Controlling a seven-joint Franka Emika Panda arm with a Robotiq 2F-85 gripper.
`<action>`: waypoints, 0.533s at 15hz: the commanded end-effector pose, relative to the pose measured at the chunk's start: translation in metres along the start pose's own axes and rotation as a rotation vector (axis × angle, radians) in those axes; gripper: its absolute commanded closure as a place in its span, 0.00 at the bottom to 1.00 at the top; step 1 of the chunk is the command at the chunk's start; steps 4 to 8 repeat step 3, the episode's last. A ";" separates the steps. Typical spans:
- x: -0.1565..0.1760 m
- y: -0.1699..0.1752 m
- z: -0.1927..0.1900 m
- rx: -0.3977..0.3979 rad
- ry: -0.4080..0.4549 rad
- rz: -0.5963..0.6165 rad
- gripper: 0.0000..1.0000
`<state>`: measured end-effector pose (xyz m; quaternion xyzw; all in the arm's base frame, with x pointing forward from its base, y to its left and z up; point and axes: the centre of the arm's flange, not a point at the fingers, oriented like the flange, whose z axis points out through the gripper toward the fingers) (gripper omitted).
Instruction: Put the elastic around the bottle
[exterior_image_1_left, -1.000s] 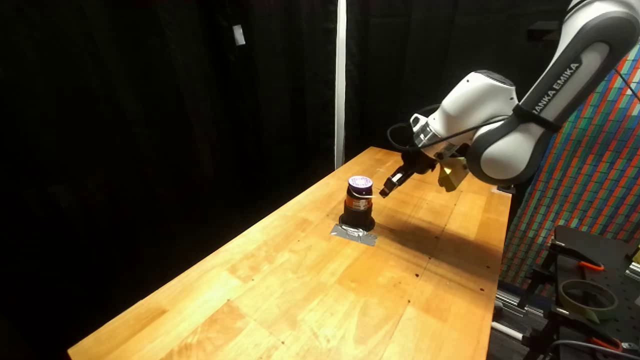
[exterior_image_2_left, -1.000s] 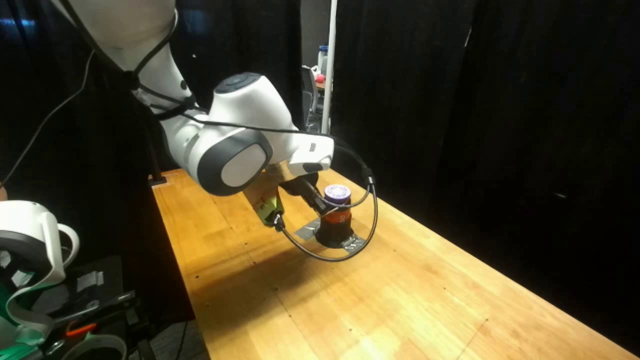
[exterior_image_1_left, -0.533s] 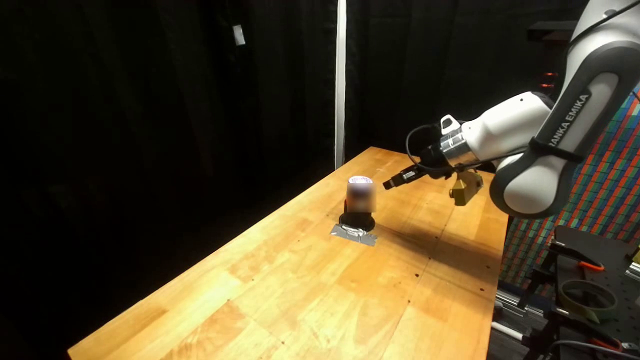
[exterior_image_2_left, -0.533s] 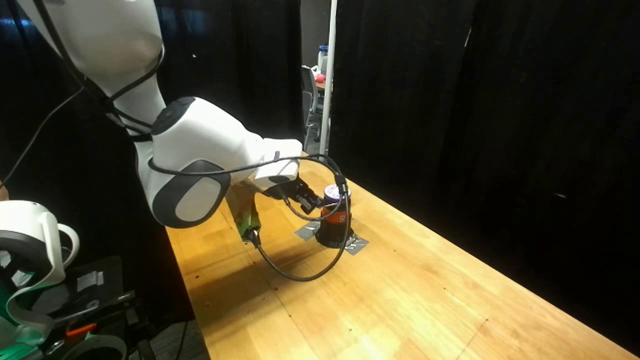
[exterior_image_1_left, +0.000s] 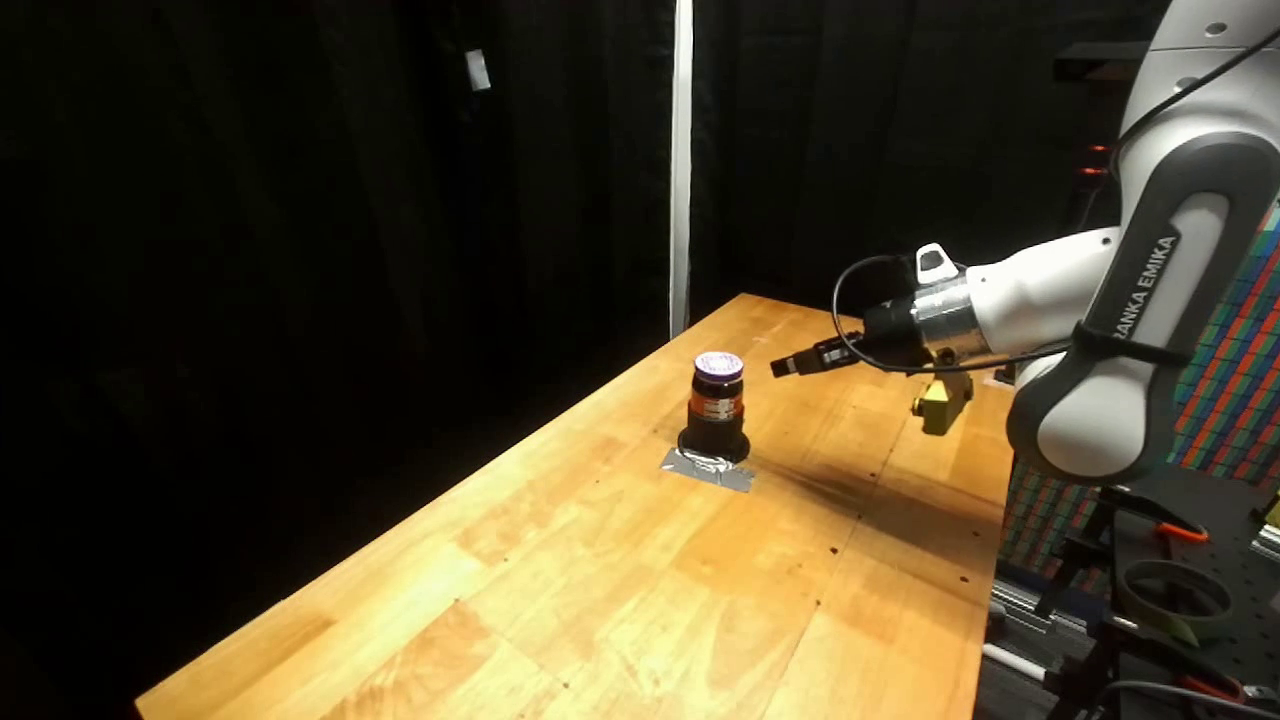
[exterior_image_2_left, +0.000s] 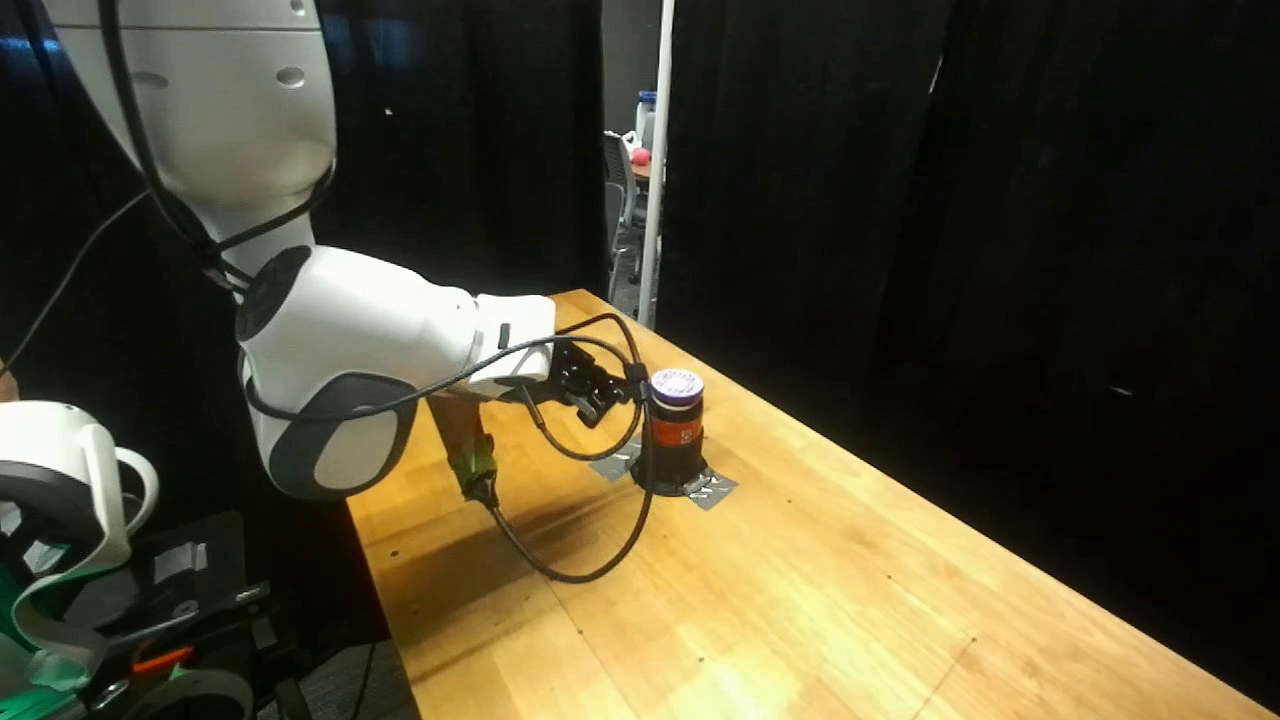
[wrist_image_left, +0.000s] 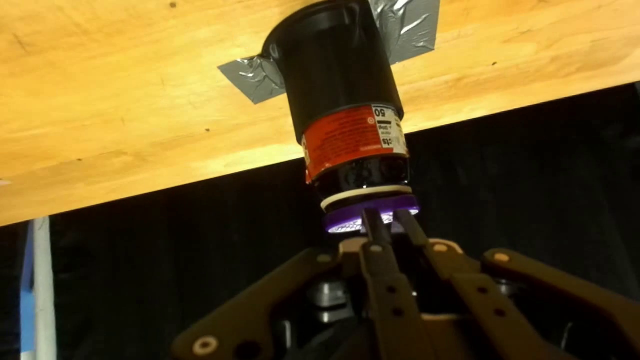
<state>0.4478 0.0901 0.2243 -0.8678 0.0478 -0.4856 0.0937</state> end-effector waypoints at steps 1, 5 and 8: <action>-0.003 0.001 0.001 -0.004 -0.014 0.007 0.56; -0.005 0.003 0.002 -0.006 -0.024 0.011 0.65; -0.005 0.003 0.002 -0.006 -0.024 0.011 0.65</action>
